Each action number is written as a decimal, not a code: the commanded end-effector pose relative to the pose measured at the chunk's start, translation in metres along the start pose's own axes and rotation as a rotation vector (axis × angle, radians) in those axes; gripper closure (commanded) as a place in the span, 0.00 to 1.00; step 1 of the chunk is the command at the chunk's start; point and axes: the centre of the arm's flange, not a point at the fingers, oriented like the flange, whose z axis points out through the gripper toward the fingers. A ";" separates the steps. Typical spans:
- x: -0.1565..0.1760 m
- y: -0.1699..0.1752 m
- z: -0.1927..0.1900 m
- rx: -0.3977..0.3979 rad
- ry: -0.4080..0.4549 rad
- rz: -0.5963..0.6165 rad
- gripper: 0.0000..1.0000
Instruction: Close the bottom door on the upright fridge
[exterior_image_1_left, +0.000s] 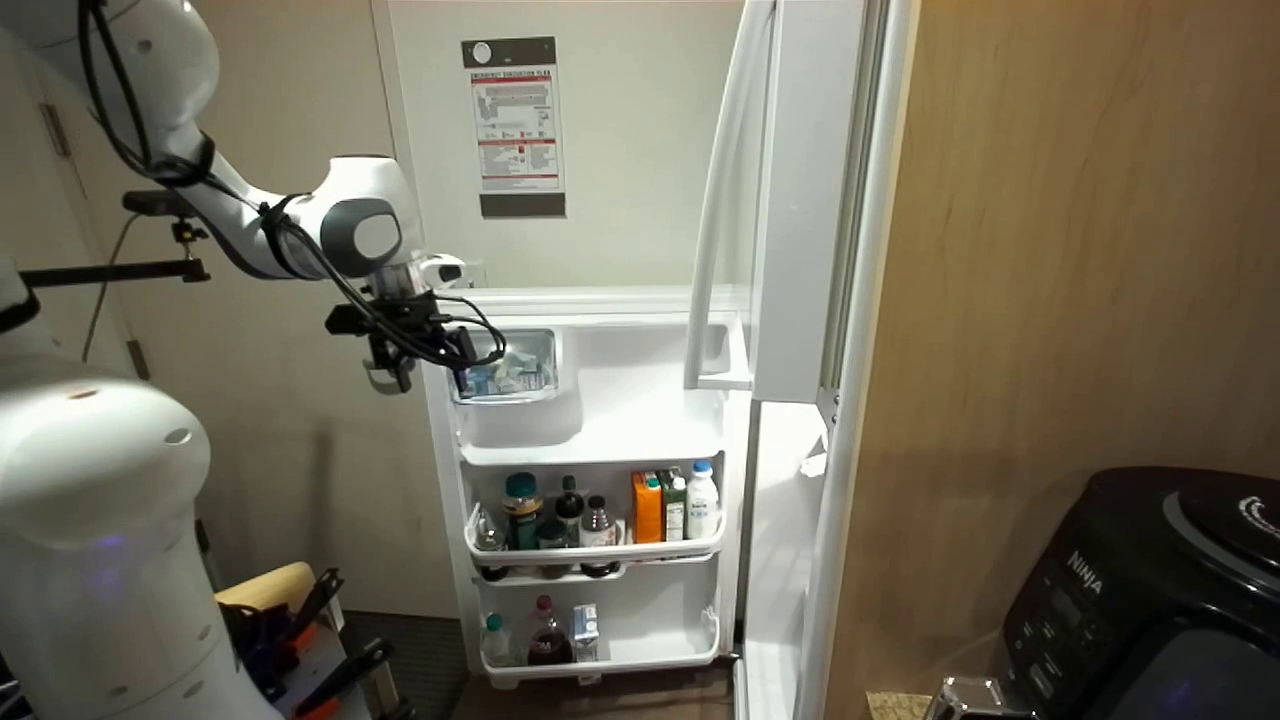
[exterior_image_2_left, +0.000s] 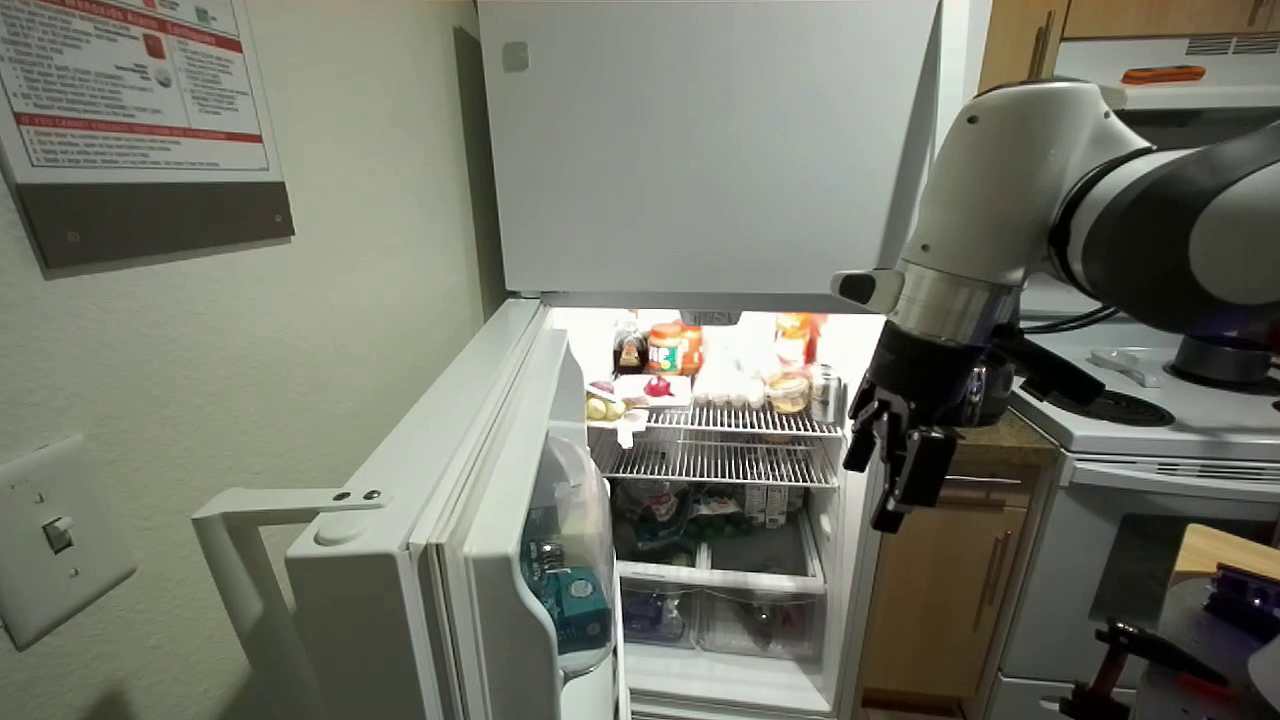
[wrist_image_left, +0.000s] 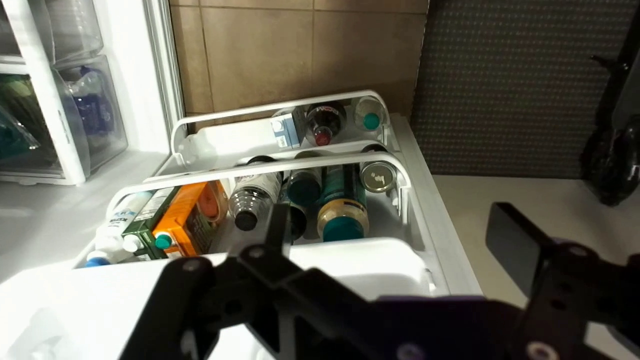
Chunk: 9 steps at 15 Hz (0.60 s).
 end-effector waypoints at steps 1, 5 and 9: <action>0.019 -0.013 0.019 0.011 0.034 0.009 0.00; 0.035 -0.026 0.030 0.025 0.061 0.003 0.00; 0.049 -0.035 0.031 0.032 0.065 0.009 0.00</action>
